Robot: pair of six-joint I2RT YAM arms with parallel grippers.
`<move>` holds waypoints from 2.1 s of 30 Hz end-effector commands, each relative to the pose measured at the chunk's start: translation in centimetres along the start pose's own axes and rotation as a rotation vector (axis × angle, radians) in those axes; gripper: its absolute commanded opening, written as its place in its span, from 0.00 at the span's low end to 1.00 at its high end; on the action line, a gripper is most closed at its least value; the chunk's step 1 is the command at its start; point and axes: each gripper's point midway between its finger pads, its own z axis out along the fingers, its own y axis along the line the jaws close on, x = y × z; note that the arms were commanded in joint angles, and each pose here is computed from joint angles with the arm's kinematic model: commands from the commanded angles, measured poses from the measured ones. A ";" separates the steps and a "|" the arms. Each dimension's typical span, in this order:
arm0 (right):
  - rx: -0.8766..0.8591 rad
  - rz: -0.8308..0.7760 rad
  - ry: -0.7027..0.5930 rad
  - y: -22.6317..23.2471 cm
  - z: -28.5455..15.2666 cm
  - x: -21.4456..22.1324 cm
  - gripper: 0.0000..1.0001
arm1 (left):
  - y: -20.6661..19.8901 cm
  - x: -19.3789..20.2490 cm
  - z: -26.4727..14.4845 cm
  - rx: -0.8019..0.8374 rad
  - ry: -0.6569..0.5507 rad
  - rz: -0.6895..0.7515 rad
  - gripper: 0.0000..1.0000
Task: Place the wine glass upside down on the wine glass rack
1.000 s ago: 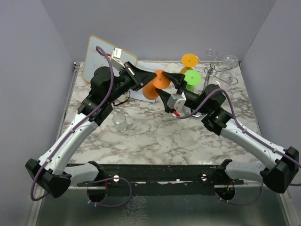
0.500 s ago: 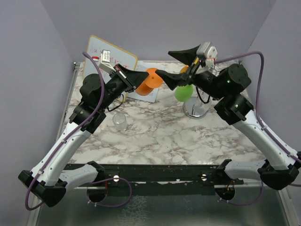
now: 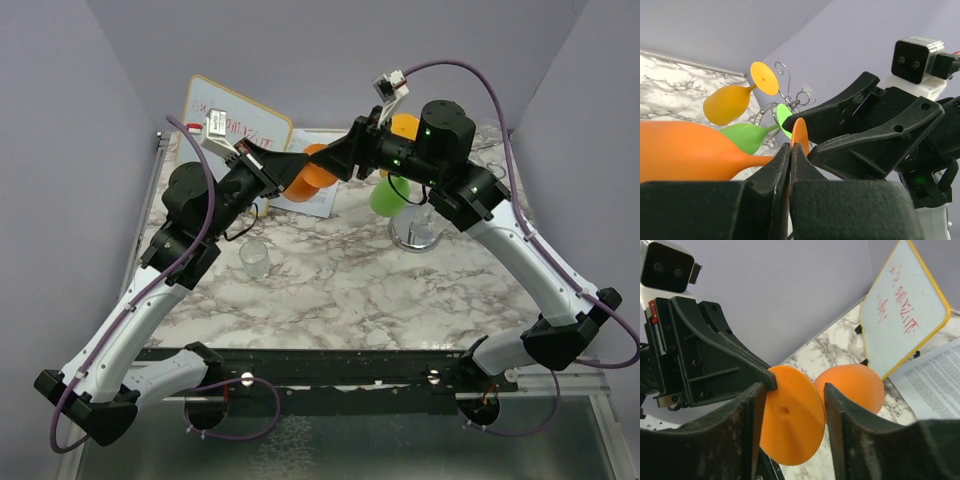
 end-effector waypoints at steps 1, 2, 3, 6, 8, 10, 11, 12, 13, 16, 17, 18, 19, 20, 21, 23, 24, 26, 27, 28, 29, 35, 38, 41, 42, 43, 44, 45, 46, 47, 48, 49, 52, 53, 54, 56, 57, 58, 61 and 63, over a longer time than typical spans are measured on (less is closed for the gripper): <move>-0.105 0.105 0.044 1.9 -2.0 0.5 0.49 | -0.8 -1.0 -0.7 0.024 -0.043 0.014 0.00; -0.122 0.115 0.045 2.0 -2.2 0.5 0.47 | -0.8 -1.0 -0.7 0.024 -0.043 0.013 0.00; -0.135 0.125 0.049 2.1 -2.4 0.6 0.45 | -0.8 -0.9 -0.8 0.023 -0.041 0.012 0.00; -0.162 0.145 0.057 2.1 -2.6 0.7 0.34 | -0.8 -0.8 -0.8 0.025 -0.036 0.008 0.00; -0.166 0.150 0.060 1.9 -2.6 0.7 0.22 | -0.8 -0.8 -0.8 0.025 -0.036 0.009 0.00; -0.165 0.148 0.053 1.8 -2.5 0.5 0.07 | -0.7 -0.8 -0.8 0.019 -0.034 0.005 0.00; -0.158 0.145 0.048 1.6 -2.4 0.3 0.02 | -0.5 -0.8 -0.7 0.006 -0.032 0.001 0.00; -0.148 0.140 0.039 1.4 -2.3 0.1 0.01 | -0.1 -0.7 -0.6 -0.016 -0.028 -0.003 0.06; -0.134 0.134 0.033 1.1 -2.0 0.0 0.01 | 0.2 -0.7 -0.6 -0.035 -0.028 0.000 0.18; -0.087 0.112 -0.011 0.0 -1.5 -1.0 0.01 | 1.5 -0.6 -0.4 -0.094 -0.030 0.011 0.50; -0.069 0.103 -0.027 -0.5 -1.4 -1.4 0.01 | 1.8 -0.7 -0.5 -0.111 -0.035 0.017 0.58; -0.043 0.094 -0.044 -1.3 -1.1 -1.8 0.01 | 2.4 -0.9 -0.5 -0.138 -0.049 0.026 0.66; -0.013 0.085 -0.061 -2.0 -0.9 -2.2 0.01 | 2.9 -1.0 -0.6 -0.164 -0.057 0.037 0.71; 0.019 0.075 -0.078 -2.9 -0.7 -2.7 0.01 | 3.3 -1.2 -0.8 -0.192 -0.064 0.047 0.74; 0.051 0.069 -0.098 -4.0 -0.6 -3.3 0.01 | 3.9 -1.4 -1.0 -0.226 -0.071 0.060 0.78; 0.108 0.067 -0.142 -6.3 -0.5 -4.7 0.01 | 4.7 -1.4 -1.2 -0.272 -0.063 0.079 0.82; 0.133 0.071 -0.167 -7.5 -0.6 -5.5 0.01 | 5.0 -1.2 -1.3 -0.282 -0.054 0.085 0.84; 0.175 0.084 -0.212 -9.8 -0.7 -6.8 0.01 | 5.4 -0.6 -1.3 -0.286 -0.033 0.088 0.86; 0.200 0.088 -0.233 -11.0 -0.8 -7.4 0.01 | 5.6 -0.2 -1.3 -0.283 -0.020 0.087 0.87; 0.228 0.096 -0.252 -12.3 -0.9 -7.9 0.01 | 5.6 0.2 -1.3 -0.277 -0.002 0.086 0.88; 0.246 0.093 -0.272 -13.4 -1.0 -8.4 0.01 | 5.7 0.7 -1.2 -0.272 0.018 0.088 0.88; 0.328 0.076 -0.379 -17.8 -2.1 -10.4 0.01 | 6.8 3.8 -0.7 -0.251 0.137 0.078 0.89; 0.391 0.081 -0.409 -19.5 -2.8 -10.8 0.01 | 7.7 5.1 -0.5 -0.257 0.179 0.072 0.89; 0.474 0.111 -0.436 -20.9 -3.8 -11.0 0.01 | 8.4 6.0 -0.5 -0.264 0.204 0.067 0.89; 0.502 0.125 -0.451 -21.3 -4.2 -11.1 0.01 | 8.6 6.2 -0.5 -0.267 0.210 0.066 0.89; 0.540 0.151 -0.443 -21.9 -4.6 -10.6 0.01 | 8.7 6.4 -0.5 -0.267 0.215 0.065 0.89; 0.566 0.170 -0.440 -22.3 -4.9 -10.3 0.01 | 8.8 6.5 -0.5 -0.270 0.218 0.063 0.89; 0.587 0.187 -0.439 -22.7 -5.1 -10.1 0.01 | 9.0 6.7 -0.6 -0.274 0.222 0.062 0.89; 0.602 0.208 -0.436 -23.1 -5.3 -9.8 0.01 | 9.1 6.8 -0.6 -0.277 0.223 0.062 0.89; 0.615 0.229 -0.433 -23.5 -5.6 -9.5 0.01 | 9.2 6.8 -0.6 -0.278 0.224 0.061 0.89; 0.624 0.251 -0.432 -23.8 -5.8 -9.2 0.01 | 9.3 6.9 -0.6 -0.280 0.226 0.060 0.89; 0.636 0.275 -0.433 -24.2 -6.1 -9.0 0.01 | 9.4 6.9 -0.6 -0.282 0.227 0.059 0.89; 0.666 0.355 -0.450 -25.5 -7.1 -8.2 0.01 | 9.4 7.1 -0.7 -0.281 0.233 0.056 0.89; 0.675 0.386 -0.453 -26.0 -7.4 -7.8 0.01 | 9.5 7.2 -0.7 -0.282 0.234 0.055 0.89; 0.679 0.415 -0.457 -26.3 -7.6 -7.6 0.01 | 9.5 7.3 -0.7 -0.284 0.235 0.054 0.89; 0.683 0.472 -0.463 -27.1 -8.2 -7.0 0.01 | 9.6 7.3 -0.8 -0.286 0.234 0.051 0.89; 0.681 0.501 -0.466 -27.3 -8.4 -6.7 0.01 | 9.7 7.3 -0.9 -0.287 0.234 0.050 0.89; 0.677 0.532 -0.466 -27.5 -8.6 -6.4 0.01 | 9.6 7.3 -1.0 -0.287 0.232 0.050 0.89; 0.670 0.580 -0.477 -27.6 -9.3 -6.1 0.01 | 9.8 7.2 -1.1 -0.293 0.224 0.046 0.89; 0.675 0.587 -0.491 -27.7 -9.8 -6.3 0.01 | 9.8 7.2 -1.2 -0.294 0.220 0.045 0.89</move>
